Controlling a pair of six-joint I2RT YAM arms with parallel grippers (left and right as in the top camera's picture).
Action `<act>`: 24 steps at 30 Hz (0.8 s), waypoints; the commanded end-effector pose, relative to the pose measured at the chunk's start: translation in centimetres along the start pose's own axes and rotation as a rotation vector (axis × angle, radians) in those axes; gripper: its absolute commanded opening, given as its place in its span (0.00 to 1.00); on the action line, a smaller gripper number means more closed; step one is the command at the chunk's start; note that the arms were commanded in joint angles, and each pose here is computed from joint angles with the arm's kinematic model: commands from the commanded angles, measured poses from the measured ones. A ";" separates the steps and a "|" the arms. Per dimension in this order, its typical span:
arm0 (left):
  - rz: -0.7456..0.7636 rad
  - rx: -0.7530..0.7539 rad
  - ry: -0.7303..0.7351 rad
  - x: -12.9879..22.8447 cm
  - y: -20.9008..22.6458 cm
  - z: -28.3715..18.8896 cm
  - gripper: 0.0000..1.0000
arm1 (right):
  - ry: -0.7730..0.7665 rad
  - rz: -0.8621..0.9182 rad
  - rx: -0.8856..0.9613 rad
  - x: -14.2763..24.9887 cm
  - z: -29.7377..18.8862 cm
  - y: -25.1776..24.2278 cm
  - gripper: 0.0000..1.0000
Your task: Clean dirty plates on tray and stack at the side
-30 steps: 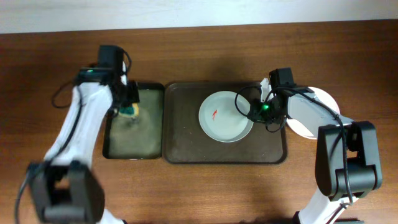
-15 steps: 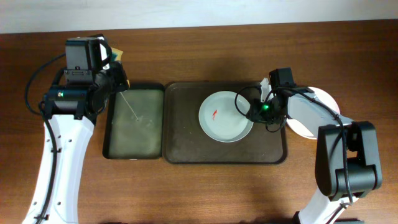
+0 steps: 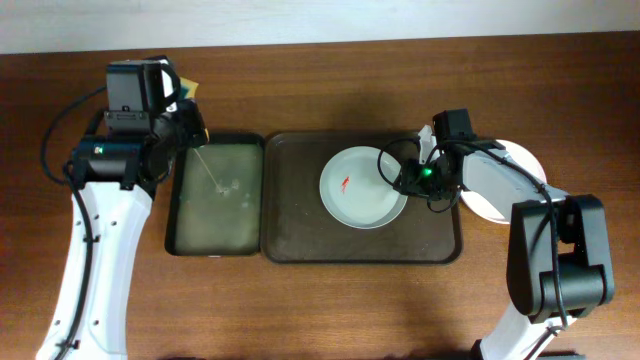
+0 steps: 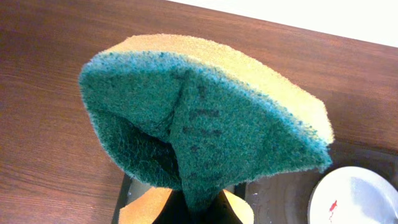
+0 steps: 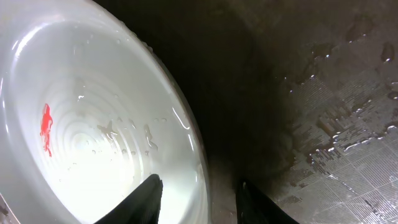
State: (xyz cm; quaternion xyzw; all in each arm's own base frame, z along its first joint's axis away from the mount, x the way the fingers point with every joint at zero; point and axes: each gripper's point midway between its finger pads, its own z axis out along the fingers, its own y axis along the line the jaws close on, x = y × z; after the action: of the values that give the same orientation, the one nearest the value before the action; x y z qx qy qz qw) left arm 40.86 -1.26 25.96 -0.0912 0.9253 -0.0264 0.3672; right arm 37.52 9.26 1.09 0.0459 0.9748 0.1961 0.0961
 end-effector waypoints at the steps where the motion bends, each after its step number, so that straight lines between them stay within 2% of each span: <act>1: 0.001 0.025 0.081 1.4 -0.7 1.7 0.00 | -0.015 -0.019 0.004 -0.5 -0.2 0.4 0.41; 9: 0.010 0.015 0.276 5.8 -0.4 2.5 0.00 | -0.015 -0.020 0.004 -0.5 -0.2 0.4 0.41; 20: 0.005 0.036 0.209 4.2 -0.9 2.9 0.00 | -0.001 -0.013 -0.056 -0.3 -0.3 1.2 0.42; 21: 0.005 0.040 0.196 3.9 -1.0 2.9 0.00 | 0.006 -0.004 -0.077 -0.2 -0.5 1.3 0.41; 24: 0.005 0.040 0.197 3.9 -1.0 2.9 0.00 | 0.003 0.022 -0.094 -0.5 -0.8 0.7 0.22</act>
State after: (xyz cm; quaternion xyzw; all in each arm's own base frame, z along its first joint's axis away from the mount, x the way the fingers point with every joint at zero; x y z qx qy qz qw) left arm 39.90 -2.60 20.74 -0.0795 0.9588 -0.0451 0.2690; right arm 37.25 9.86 1.43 0.0480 0.9694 0.2240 0.0878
